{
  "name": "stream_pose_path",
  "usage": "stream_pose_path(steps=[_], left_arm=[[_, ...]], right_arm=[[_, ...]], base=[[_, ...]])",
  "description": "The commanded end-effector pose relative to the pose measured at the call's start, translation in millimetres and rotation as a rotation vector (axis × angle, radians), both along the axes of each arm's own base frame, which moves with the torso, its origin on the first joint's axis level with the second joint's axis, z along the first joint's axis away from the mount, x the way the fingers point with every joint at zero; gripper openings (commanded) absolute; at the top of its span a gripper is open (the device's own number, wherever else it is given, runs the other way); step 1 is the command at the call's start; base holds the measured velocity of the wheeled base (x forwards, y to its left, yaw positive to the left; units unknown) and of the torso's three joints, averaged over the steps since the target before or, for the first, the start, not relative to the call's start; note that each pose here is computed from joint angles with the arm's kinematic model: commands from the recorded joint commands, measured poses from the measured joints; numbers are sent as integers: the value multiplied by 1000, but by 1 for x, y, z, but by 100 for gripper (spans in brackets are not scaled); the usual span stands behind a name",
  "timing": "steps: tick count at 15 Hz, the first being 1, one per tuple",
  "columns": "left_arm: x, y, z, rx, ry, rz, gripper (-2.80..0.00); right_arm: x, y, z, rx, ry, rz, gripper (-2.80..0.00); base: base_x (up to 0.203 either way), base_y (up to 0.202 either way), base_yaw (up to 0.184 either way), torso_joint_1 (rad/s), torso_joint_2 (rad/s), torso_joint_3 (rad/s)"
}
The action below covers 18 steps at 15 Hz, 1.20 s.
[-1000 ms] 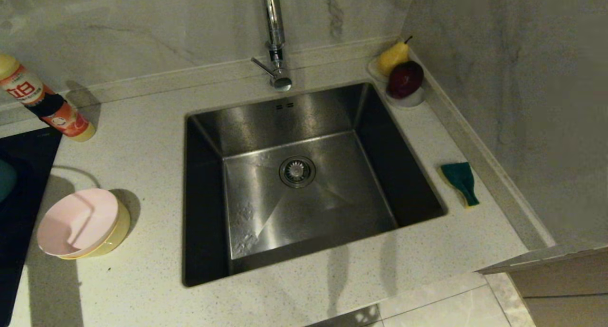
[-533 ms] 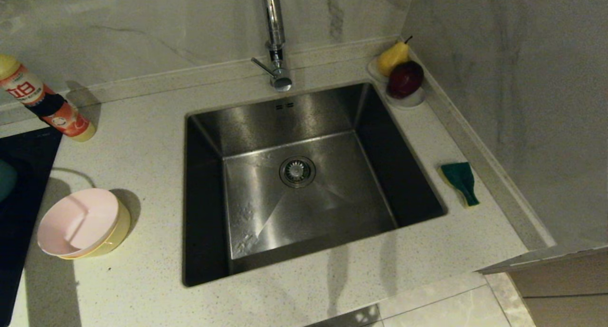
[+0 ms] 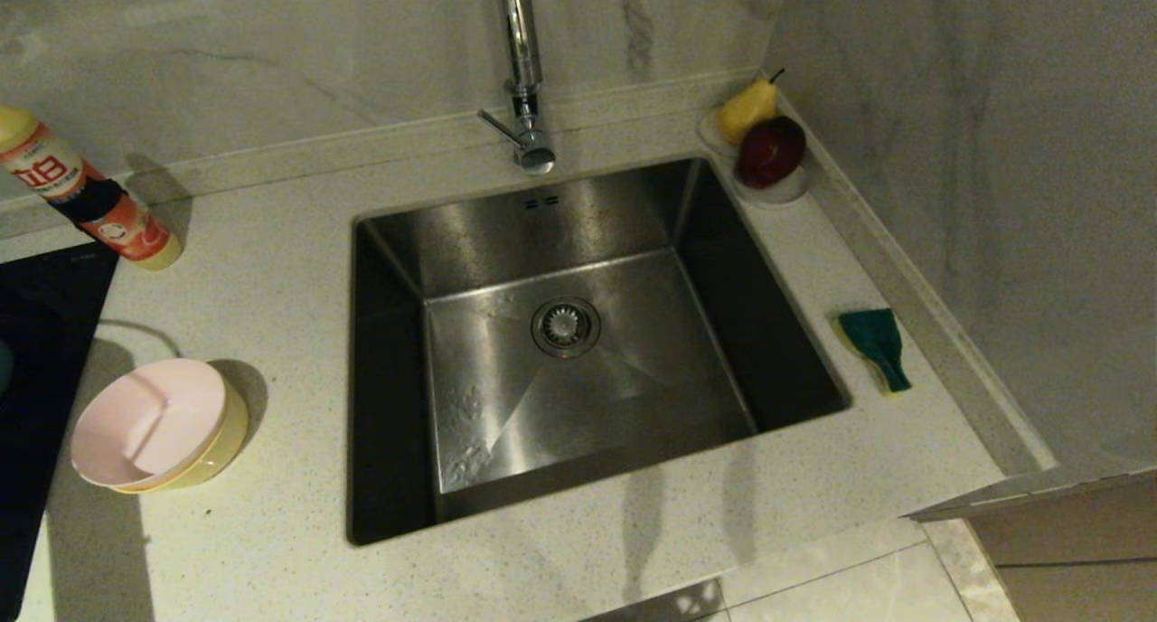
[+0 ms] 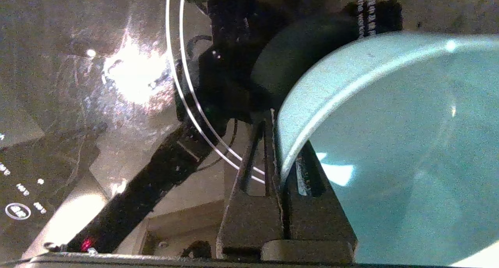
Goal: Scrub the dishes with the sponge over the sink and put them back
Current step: Place the bowl on the bowl
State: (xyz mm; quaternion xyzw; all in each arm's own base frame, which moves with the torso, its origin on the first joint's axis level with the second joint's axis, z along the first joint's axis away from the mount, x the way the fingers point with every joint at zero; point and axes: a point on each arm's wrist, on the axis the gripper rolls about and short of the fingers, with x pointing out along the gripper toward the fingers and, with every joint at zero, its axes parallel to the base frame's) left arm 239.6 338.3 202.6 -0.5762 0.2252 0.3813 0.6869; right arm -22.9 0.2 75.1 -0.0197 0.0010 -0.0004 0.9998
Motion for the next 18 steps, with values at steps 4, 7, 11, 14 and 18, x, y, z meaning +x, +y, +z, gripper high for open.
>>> stream_pose_path(steps=[4, 7, 11, 14, 18], left_arm=[[-10, -16, 30, 29, -45, -13, -280], [-29, -47, 69, 52, -100, -93, -280], [-58, -103, 108, 122, -63, -275, -280], [-69, -143, 119, 138, -40, -434, -280], [-68, -181, 104, 112, 16, -609, -280]], right_arm=[[0, 0, 0, -1, 1, 0, -280], [0, 0, 0, -1, 1, 1, -280], [0, 0, 0, -1, 1, 1, -280], [0, 0, 0, -1, 1, 1, -280], [0, 0, 0, -1, 1, 1, -280]], base=[[0, 0, 0, 0, 0, 0], [0, 0, 0, 0, 0, 0], [0, 0, 0, 0, 0, 0], [0, 0, 0, 0, 0, 0], [0, 0, 0, 0, 0, 0]])
